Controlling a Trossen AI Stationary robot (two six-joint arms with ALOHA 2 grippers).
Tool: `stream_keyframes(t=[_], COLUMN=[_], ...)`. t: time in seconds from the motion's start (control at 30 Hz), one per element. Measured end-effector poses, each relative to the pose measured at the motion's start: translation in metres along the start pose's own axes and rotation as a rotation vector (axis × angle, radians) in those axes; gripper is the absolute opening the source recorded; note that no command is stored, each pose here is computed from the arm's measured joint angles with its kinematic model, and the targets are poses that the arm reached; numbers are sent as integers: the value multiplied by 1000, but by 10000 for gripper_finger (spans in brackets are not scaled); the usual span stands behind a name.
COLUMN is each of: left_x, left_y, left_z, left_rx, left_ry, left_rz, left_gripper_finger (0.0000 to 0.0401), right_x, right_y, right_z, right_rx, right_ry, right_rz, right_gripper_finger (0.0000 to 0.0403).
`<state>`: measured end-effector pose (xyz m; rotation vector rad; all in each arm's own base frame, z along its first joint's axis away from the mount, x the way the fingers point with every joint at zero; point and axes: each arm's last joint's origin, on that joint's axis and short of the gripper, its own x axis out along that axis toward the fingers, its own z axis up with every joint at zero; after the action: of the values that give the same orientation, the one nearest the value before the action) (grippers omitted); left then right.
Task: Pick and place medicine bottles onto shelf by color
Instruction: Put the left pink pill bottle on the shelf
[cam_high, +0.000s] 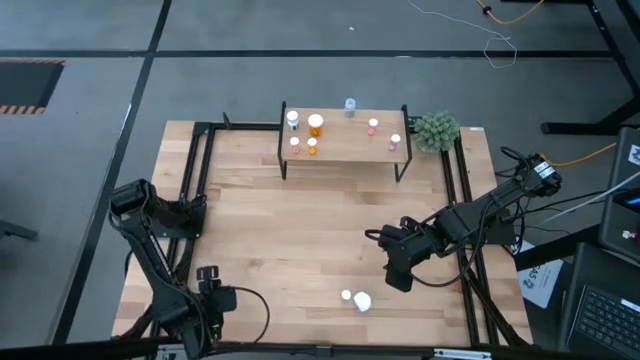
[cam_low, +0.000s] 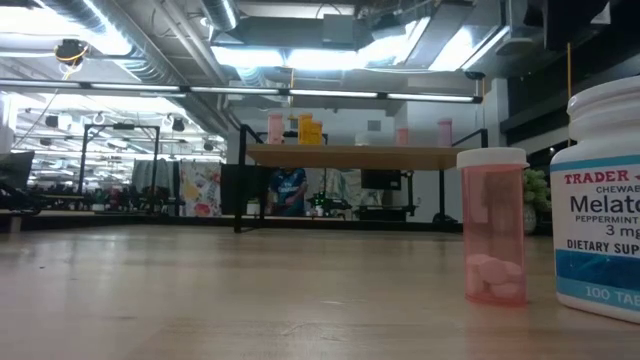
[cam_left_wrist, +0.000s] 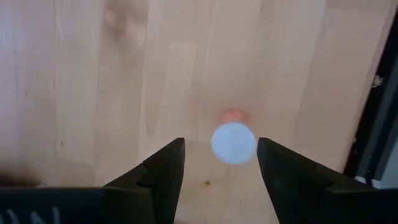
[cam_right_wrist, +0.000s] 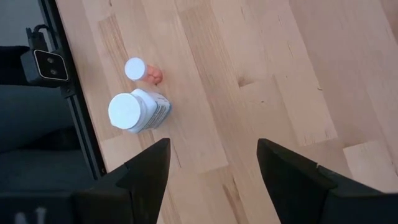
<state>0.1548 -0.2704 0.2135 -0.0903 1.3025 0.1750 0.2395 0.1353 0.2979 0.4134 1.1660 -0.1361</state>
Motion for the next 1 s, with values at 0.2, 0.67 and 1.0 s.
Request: stream_keyframes(t=[0.2, 0.67, 1.0], left_x=[9, 21, 22], left_y=[-6, -10, -10], left_z=[-1, -1, 0], left_rx=[-2, 1, -1], left_ry=[4, 26, 22], left_rz=[-2, 27, 27], left_gripper_finger=[197, 197, 197], right_x=[0, 0, 0], right_y=[0, 0, 0], right_z=[0, 0, 0], right_rx=[0, -2, -21], right_ry=[0, 1, 1], right_rz=[0, 0, 0], right_gripper_finger=[243, 243, 243])
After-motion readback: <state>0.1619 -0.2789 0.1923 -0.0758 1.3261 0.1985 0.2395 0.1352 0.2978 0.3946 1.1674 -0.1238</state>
